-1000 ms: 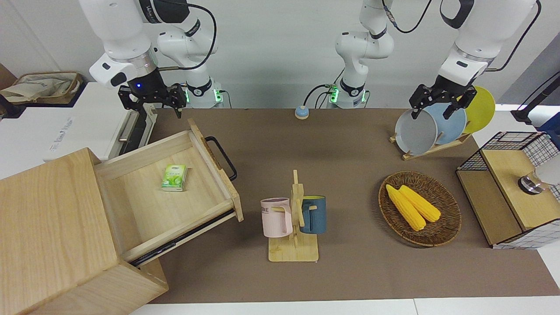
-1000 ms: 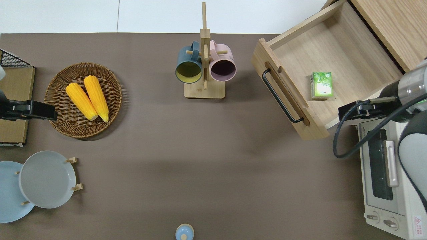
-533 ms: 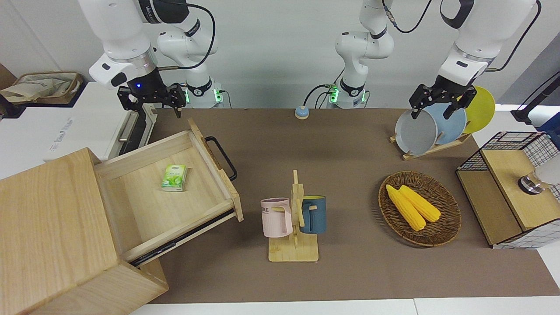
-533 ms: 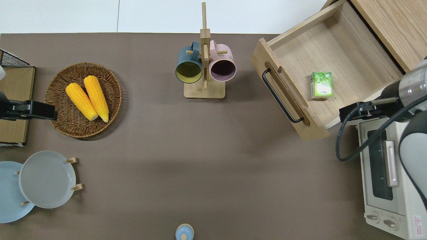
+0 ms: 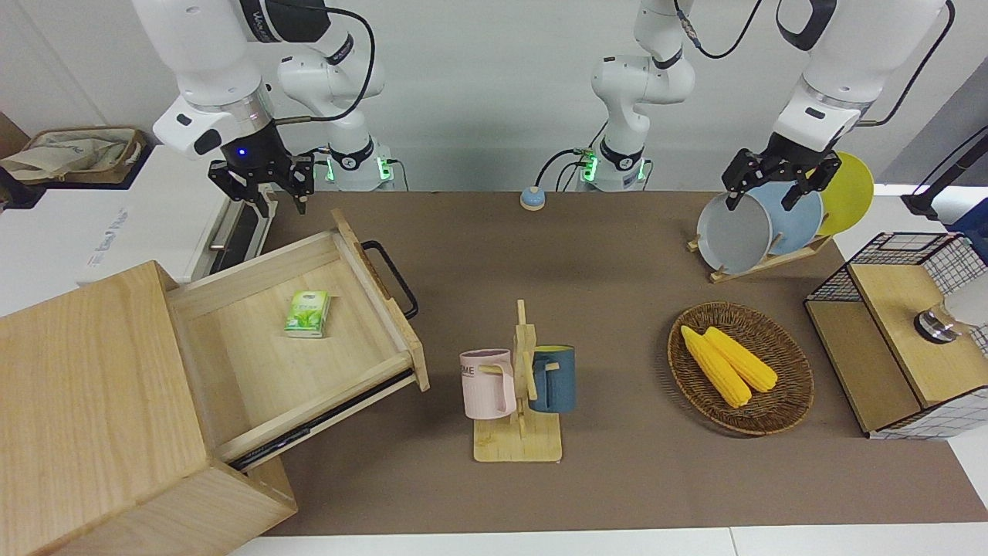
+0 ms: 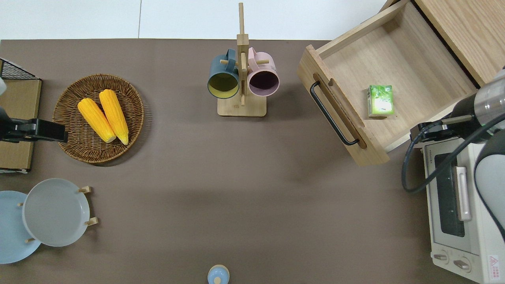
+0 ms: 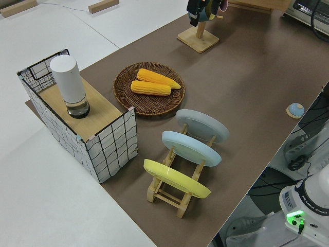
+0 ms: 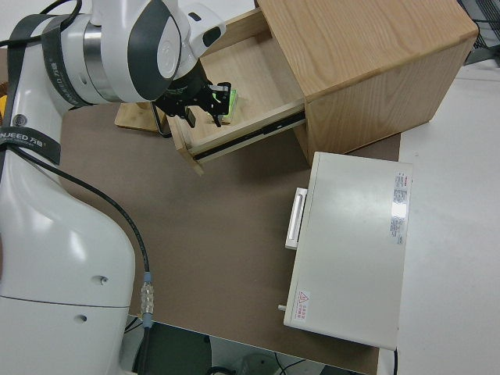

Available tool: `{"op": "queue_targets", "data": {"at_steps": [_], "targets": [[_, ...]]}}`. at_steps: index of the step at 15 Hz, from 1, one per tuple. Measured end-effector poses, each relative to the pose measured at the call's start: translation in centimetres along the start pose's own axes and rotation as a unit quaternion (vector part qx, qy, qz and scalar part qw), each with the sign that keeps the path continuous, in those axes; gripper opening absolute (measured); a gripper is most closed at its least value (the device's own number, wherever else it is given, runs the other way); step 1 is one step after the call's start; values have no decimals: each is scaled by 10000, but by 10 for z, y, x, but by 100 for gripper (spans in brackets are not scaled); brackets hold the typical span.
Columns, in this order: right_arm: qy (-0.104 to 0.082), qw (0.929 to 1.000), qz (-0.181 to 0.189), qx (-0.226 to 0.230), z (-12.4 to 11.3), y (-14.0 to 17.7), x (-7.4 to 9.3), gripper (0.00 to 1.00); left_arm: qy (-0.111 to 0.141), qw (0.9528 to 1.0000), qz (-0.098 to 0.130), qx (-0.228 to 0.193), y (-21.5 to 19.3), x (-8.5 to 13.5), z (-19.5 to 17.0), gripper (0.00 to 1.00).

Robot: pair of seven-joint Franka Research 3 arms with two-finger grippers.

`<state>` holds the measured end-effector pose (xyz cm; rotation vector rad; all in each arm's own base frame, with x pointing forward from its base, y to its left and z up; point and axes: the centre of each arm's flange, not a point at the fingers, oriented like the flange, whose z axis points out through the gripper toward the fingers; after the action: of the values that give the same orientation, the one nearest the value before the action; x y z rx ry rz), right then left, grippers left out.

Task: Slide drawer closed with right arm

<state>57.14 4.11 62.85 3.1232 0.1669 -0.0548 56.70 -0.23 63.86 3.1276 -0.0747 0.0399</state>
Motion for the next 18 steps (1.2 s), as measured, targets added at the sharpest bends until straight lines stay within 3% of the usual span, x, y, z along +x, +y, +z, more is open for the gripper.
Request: {"op": "queue_targets", "data": {"at_steps": [1,3,4,9,13,16,18], "targets": [[1,10000,-6,0,0,-1,0,39,0,10000,0,0,0,0,0,100],[-56,10000,-15,2,1,-2,-1,9,0,10000,0,0,0,0,0,100],[-57,10000,-16,2,1,-2,-1,1,0,10000,0,0,0,0,0,100],[-35,10000,-36,2,-8,-4,-3,1,0,10000,0,0,0,0,0,100],[-171,9999,-2,6,-14,-8,-8,1,0,10000,0,0,0,0,0,100],[-141,9994,307,-3,-36,-34,-17,1,0,10000,0,0,0,0,0,100],[-77,9977,669,-11,-43,-70,-21,1,0,10000,0,0,0,0,0,100]]}}
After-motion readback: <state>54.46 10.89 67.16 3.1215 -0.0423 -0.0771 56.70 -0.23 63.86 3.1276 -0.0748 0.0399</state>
